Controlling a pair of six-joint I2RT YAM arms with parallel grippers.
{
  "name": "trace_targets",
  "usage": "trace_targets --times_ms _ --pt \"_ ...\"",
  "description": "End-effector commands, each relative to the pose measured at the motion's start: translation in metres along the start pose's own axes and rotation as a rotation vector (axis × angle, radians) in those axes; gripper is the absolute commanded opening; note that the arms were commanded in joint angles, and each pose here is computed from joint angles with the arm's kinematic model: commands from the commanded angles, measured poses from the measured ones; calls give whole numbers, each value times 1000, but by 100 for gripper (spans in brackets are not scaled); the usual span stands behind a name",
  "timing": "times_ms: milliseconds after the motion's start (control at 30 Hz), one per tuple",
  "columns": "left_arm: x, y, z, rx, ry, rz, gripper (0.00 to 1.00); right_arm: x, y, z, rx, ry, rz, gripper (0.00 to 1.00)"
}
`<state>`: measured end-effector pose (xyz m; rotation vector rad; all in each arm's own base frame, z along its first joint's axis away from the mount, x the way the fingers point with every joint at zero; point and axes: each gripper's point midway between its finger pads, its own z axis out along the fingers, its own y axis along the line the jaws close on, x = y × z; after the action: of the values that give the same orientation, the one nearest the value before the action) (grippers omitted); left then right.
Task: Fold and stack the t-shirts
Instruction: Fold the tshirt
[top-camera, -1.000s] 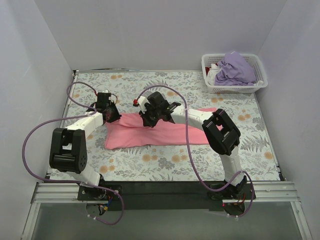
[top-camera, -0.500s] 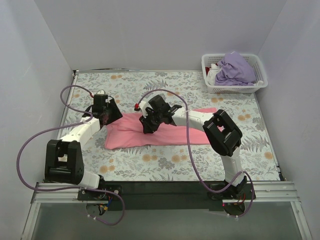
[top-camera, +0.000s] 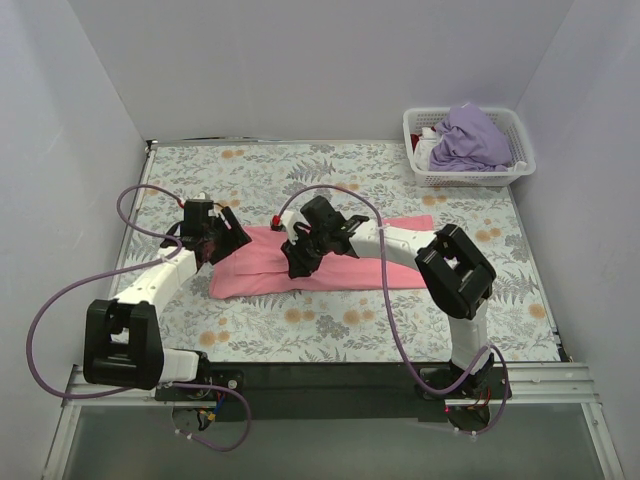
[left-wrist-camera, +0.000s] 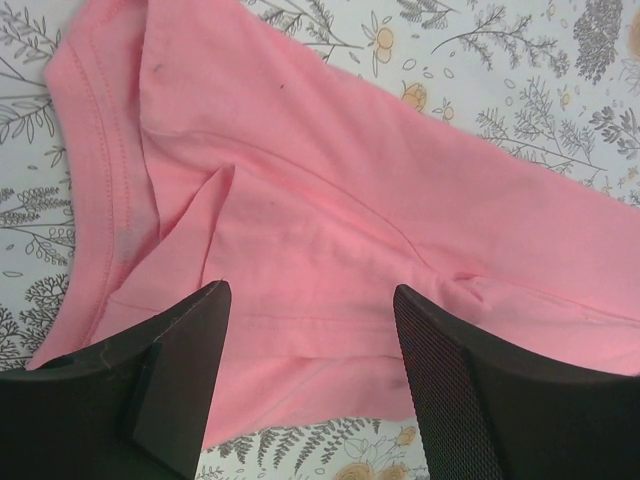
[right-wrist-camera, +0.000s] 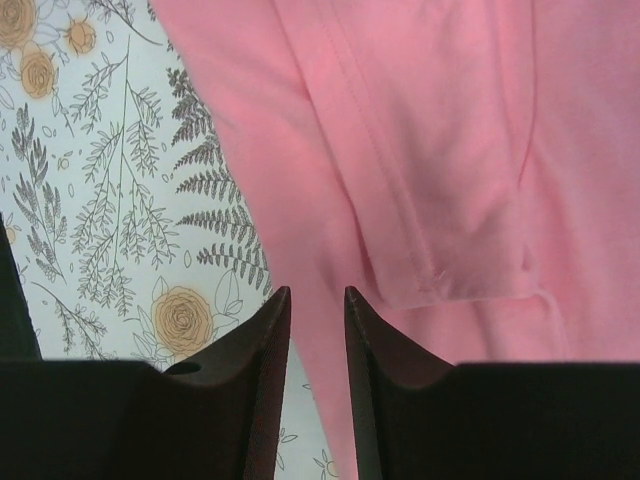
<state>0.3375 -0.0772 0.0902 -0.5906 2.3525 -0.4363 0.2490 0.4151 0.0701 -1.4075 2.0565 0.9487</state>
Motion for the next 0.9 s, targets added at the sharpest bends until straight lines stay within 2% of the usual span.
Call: trace_targets --times_ms 0,200,367,467,500,633,867 --pt "5 -5 -11 31 10 -22 65 5 13 -4 -36 6 -13 35" --pt "18 -13 -12 44 44 -68 61 -4 7 -20 43 -28 40 35" --pt "39 13 -2 -72 65 -132 52 -8 -8 -42 79 -94 125 35" --pt "44 35 -1 -167 40 -170 52 17 -31 -59 160 -89 231 35" --pt "47 41 -1 -190 39 -176 51 40 -38 -62 197 -61 291 35" --pt "46 61 -2 -289 4 -186 51 86 -76 -108 367 -90 479 35" --pt "57 83 10 -395 46 -205 51 176 -113 -171 652 -106 738 38"
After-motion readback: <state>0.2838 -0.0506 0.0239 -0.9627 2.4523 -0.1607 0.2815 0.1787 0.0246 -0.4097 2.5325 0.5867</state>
